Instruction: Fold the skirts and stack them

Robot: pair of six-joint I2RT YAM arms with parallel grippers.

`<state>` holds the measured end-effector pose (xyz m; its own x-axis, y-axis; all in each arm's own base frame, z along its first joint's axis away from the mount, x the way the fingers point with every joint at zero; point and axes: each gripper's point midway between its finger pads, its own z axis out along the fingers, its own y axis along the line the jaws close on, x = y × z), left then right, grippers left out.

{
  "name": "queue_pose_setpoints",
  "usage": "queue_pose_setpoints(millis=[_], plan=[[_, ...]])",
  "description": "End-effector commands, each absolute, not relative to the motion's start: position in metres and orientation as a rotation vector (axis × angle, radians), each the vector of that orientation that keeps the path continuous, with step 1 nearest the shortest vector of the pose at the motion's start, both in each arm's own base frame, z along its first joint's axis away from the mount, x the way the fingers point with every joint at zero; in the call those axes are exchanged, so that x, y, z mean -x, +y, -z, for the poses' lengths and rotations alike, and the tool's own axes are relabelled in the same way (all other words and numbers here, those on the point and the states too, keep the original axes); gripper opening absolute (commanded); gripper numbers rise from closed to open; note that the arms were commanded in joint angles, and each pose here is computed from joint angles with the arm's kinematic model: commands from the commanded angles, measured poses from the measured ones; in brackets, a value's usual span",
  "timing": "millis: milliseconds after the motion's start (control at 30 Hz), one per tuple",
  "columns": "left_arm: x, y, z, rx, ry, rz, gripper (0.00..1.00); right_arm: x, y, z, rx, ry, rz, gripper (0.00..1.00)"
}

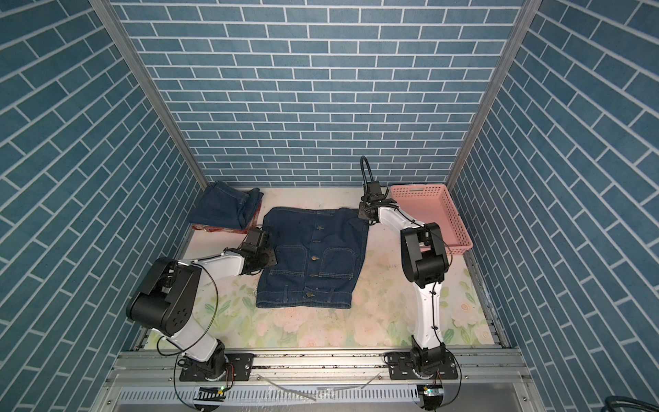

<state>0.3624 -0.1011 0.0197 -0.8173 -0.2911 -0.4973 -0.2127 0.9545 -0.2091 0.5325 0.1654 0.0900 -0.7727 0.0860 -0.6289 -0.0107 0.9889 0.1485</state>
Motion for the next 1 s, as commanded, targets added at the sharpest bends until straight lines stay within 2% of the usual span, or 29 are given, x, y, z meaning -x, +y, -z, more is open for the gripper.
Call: queue_pose_setpoints(millis=[0, 167, 200, 333, 367, 400, 467, 500, 567, 633, 700, 967], plan=[[-0.341, -0.096, -0.003, 0.336, 2.646, 0.137, 0.0, -0.526, 0.149, -0.085, -0.108, 2.44, -0.26, 0.0], [-0.342, -0.096, -0.002, 0.336, 2.646, 0.14, 0.0, -0.526, 0.133, -0.082, -0.138, 2.449, -0.293, 0.0], [-0.343, -0.096, -0.002, 0.336, 2.645, 0.143, 0.0, -0.527, 0.13, -0.084, -0.135, 2.447, -0.288, 0.05], [-0.346, -0.102, -0.016, 0.327, 2.618, 0.192, 0.0, -0.529, 0.122, -0.103, -0.135, 2.421, -0.28, 0.54], [-0.347, -0.105, -0.022, 0.329, 2.607, 0.217, 0.0, -0.527, 0.121, -0.109, -0.133, 2.41, -0.284, 0.6], [-0.349, -0.109, -0.032, 0.327, 2.589, 0.258, 0.04, -0.525, 0.122, -0.115, -0.133, 2.401, -0.296, 0.64], [-0.353, -0.119, -0.055, 0.332, 2.542, 0.349, 0.47, -0.518, 0.124, -0.122, -0.135, 2.398, -0.324, 0.68], [-0.354, -0.125, -0.07, 0.339, 2.514, 0.406, 0.61, -0.513, 0.124, -0.125, -0.146, 2.396, -0.339, 0.69], [-0.354, -0.134, -0.099, 0.37, 2.454, 0.501, 0.8, -0.504, 0.126, -0.13, -0.163, 2.383, -0.379, 0.71], [-0.351, -0.142, -0.128, 0.428, 2.398, 0.589, 0.93, -0.493, 0.125, -0.135, -0.185, 2.375, -0.399, 0.73], [-0.345, -0.148, -0.151, 0.472, 2.378, 0.645, 1.0, -0.483, 0.123, -0.136, -0.205, 2.373, -0.411, 0.74], [-0.317, -0.161, -0.22, 0.591, 2.353, 0.698, 1.0, -0.428, 0.139, -0.114, -0.21, 2.476, -0.478, 0.69]])
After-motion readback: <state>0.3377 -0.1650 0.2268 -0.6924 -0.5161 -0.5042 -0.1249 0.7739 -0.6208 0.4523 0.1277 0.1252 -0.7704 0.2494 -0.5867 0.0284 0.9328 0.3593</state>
